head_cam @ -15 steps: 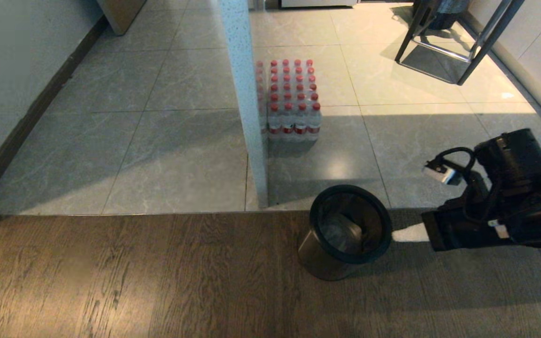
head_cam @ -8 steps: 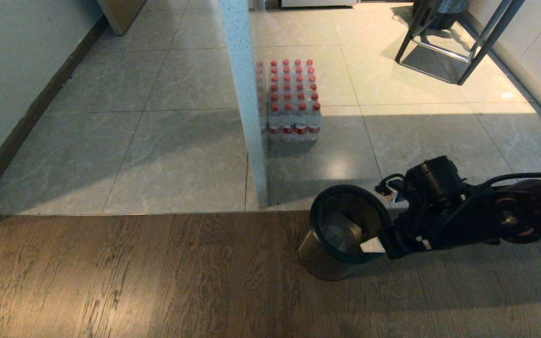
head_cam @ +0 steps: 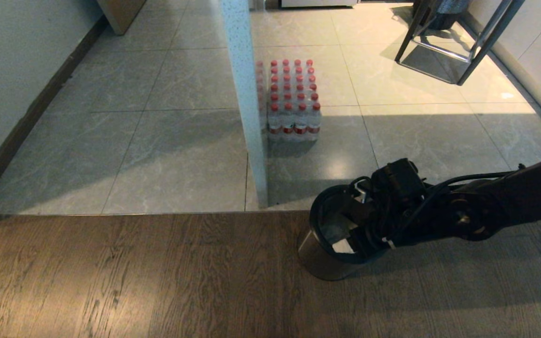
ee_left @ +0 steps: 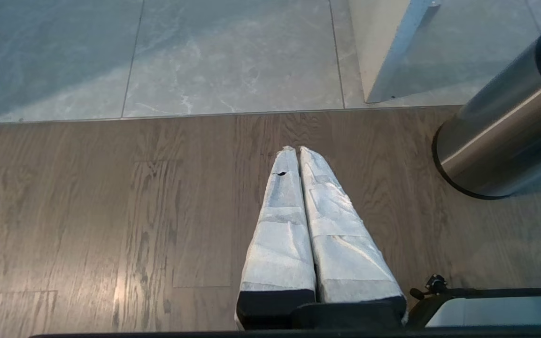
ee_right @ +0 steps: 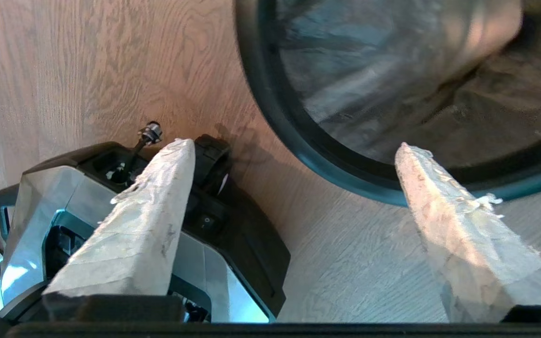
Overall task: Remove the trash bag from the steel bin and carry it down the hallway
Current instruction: Place the outer trash can on the ground
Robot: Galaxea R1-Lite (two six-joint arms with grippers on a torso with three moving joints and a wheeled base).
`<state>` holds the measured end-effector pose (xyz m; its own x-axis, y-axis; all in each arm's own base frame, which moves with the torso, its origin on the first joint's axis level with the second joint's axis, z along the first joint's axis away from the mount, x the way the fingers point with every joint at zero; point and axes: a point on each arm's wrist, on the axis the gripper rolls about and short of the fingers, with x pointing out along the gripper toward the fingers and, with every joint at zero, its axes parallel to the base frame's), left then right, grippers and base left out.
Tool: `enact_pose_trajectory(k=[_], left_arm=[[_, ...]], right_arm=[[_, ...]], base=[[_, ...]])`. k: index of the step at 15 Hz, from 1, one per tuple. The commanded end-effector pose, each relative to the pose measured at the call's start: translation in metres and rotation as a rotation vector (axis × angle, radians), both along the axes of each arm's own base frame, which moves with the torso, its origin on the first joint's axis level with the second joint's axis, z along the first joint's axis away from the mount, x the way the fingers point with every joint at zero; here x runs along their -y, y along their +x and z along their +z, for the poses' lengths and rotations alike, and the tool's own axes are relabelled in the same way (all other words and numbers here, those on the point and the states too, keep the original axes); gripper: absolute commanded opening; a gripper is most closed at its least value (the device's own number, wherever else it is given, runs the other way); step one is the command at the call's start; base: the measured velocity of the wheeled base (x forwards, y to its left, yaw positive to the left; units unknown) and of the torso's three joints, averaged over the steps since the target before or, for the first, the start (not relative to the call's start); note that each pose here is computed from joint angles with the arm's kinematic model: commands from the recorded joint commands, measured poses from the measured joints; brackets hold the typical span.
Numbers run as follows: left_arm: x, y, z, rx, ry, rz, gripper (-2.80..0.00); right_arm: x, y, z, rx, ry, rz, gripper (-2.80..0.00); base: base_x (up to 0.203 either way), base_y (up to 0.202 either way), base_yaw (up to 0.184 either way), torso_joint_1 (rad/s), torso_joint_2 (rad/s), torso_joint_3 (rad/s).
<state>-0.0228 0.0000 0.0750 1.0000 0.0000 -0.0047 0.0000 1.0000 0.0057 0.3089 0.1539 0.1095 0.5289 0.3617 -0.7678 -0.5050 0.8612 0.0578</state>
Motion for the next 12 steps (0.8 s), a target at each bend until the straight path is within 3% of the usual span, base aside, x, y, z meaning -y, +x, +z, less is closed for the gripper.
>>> enact_pose_trajectory(k=[1,6,10,12], left_arm=[[0.000,0.000,0.000,0.000,0.000,0.000,-2.80],[0.000,0.000,0.000,0.000,0.000,0.000,-2.80],[0.000,0.000,0.000,0.000,0.000,0.000,-2.80],[0.000,0.000,0.000,0.000,0.000,0.000,-2.80]], right_arm=[[-0.010,0.006,-0.012,-0.014,-0.018,0.020,0.00],[-0.040,0.024,-0.033,0.032,-0.097,0.003,0.00],[-0.054,0.049,-0.066,0.106,-0.148,-0.060,0.00],[-0.059,0.059,-0.068,0.135,-0.146,-0.071,0.00]], base=[[0.000,0.000,0.000,0.000,0.00,0.000],[0.000,0.000,0.000,0.000,0.00,0.000],[0.000,0.000,0.000,0.000,0.00,0.000],[0.000,0.000,0.000,0.000,0.00,0.000]])
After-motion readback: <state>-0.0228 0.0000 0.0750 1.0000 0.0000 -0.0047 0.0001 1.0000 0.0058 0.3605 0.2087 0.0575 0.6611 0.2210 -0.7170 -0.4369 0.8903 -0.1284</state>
